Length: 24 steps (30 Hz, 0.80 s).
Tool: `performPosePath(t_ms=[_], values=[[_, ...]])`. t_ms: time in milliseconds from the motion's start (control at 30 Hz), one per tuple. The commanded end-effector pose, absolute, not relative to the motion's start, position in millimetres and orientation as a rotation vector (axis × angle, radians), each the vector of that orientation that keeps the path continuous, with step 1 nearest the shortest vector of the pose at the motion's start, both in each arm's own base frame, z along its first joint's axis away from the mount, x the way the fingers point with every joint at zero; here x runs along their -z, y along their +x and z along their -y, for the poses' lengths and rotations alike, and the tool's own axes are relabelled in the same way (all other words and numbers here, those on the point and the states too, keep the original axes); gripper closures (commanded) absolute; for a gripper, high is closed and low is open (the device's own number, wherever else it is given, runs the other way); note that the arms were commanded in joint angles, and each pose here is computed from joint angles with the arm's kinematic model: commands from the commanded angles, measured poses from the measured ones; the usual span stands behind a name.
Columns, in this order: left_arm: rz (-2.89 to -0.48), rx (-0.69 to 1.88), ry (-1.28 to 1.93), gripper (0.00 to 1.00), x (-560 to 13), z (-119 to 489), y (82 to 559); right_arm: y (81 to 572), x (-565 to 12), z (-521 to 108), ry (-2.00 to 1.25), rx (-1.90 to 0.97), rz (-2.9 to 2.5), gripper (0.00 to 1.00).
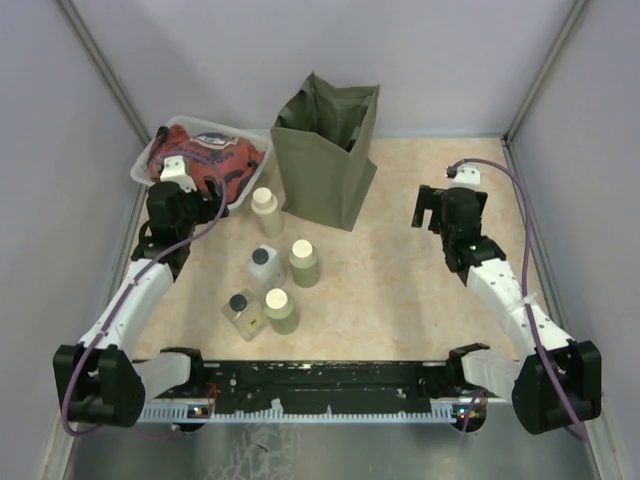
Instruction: Place the personal care products into the canvas bag
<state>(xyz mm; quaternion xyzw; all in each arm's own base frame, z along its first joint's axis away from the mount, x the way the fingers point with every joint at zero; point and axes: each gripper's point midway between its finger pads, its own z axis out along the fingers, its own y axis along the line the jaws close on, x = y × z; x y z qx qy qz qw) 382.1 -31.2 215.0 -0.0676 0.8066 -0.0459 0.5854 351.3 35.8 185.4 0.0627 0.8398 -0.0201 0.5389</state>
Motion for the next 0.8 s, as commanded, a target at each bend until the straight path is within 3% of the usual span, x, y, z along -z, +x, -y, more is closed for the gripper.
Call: performPosePath(t_ms=[0,567,767], values=[[-1.800,0.153,-0.160,0.01,-234.7,36.2,380.9,357.6,-193.8,-39.9,0.146,0.032,-1.955,0.01],[-1.477,0.321,-0.561,0.00,-257.6,13.7,349.3,357.6,-208.9,-39.9,0.121,0.036,-1.939,0.01],[-1.462,0.301,-0.476,0.00,-265.6,17.4,354.6,367.0,-246.0,-58.5,0.073,-0.060,-1.927,0.01]])
